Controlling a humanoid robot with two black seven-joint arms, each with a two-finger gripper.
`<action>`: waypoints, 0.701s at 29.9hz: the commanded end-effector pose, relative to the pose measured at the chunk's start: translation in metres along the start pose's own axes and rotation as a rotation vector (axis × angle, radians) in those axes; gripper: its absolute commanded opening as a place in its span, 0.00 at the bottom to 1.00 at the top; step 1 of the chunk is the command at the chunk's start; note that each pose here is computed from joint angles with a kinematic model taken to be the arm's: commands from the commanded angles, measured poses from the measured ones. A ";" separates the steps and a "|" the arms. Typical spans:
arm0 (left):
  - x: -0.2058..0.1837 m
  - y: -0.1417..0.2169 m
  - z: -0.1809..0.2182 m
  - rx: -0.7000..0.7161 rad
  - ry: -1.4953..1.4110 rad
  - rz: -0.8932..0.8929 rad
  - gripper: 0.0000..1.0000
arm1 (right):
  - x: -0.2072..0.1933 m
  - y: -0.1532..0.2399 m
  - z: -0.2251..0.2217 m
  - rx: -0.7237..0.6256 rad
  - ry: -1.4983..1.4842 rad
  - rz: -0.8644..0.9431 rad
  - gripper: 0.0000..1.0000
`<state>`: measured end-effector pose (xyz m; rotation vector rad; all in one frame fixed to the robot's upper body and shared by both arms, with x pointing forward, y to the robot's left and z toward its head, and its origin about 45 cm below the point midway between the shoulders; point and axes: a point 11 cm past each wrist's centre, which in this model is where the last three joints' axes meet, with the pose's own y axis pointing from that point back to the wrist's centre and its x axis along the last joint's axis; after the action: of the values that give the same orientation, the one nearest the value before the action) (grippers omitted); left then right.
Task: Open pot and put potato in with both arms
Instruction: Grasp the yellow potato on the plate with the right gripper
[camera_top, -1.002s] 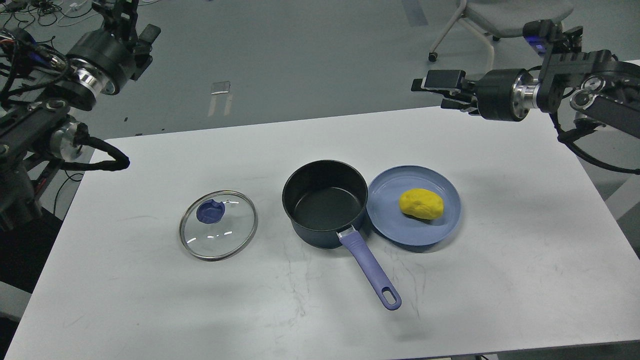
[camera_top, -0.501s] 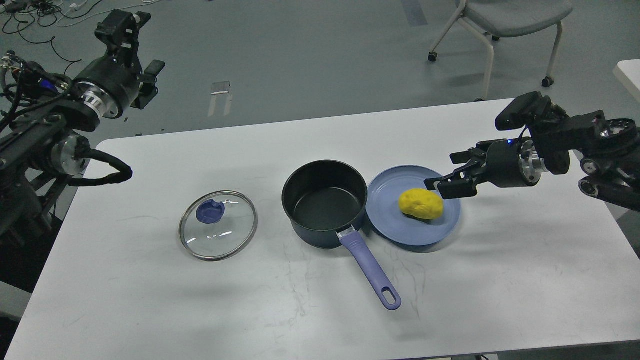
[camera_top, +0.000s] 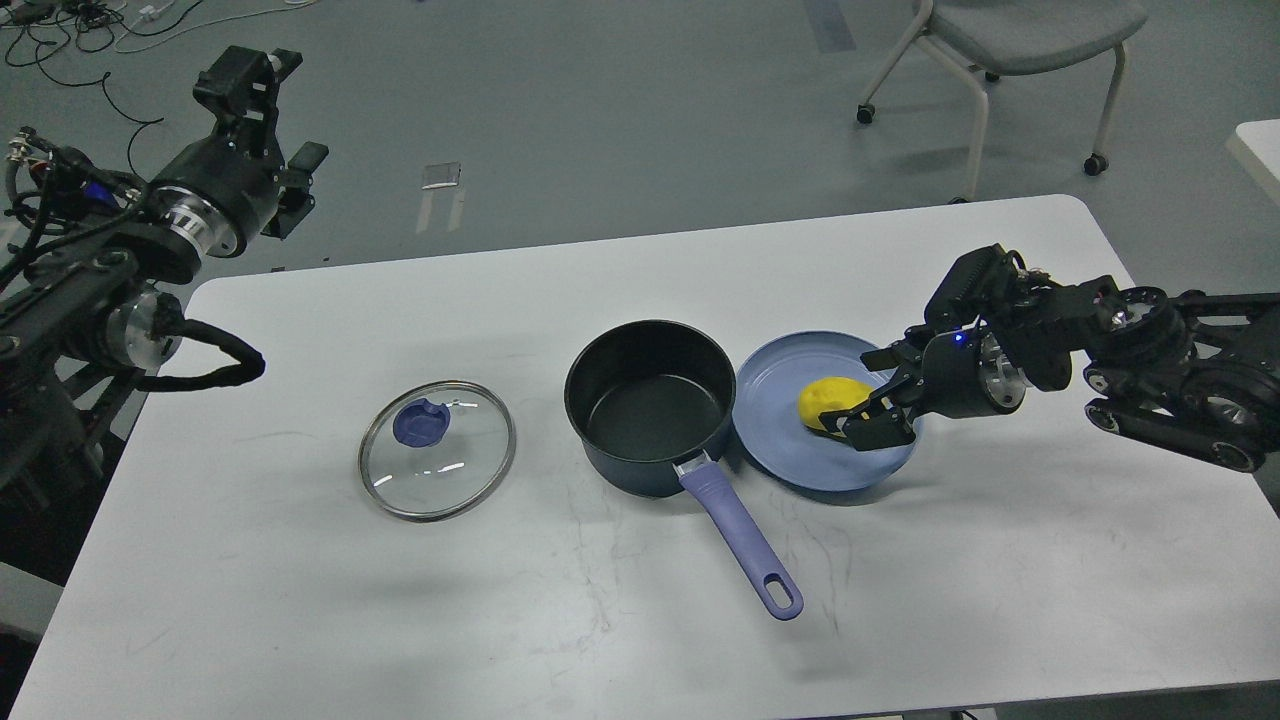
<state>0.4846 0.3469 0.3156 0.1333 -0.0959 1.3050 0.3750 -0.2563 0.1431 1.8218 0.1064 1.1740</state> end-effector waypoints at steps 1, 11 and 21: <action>0.000 0.000 0.000 0.000 -0.001 0.000 0.98 | -0.009 -0.001 0.001 -0.004 0.003 -0.030 0.96; 0.000 0.000 0.001 -0.007 -0.003 0.001 0.98 | 0.007 -0.014 -0.005 0.007 0.024 -0.002 0.94; 0.004 0.002 0.002 -0.015 -0.009 0.007 0.98 | 0.008 -0.027 -0.016 0.034 0.033 -0.008 0.88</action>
<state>0.4839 0.3507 0.3177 0.1266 -0.1125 1.3103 0.3794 -0.2281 0.1320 1.8249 0.1459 1.2046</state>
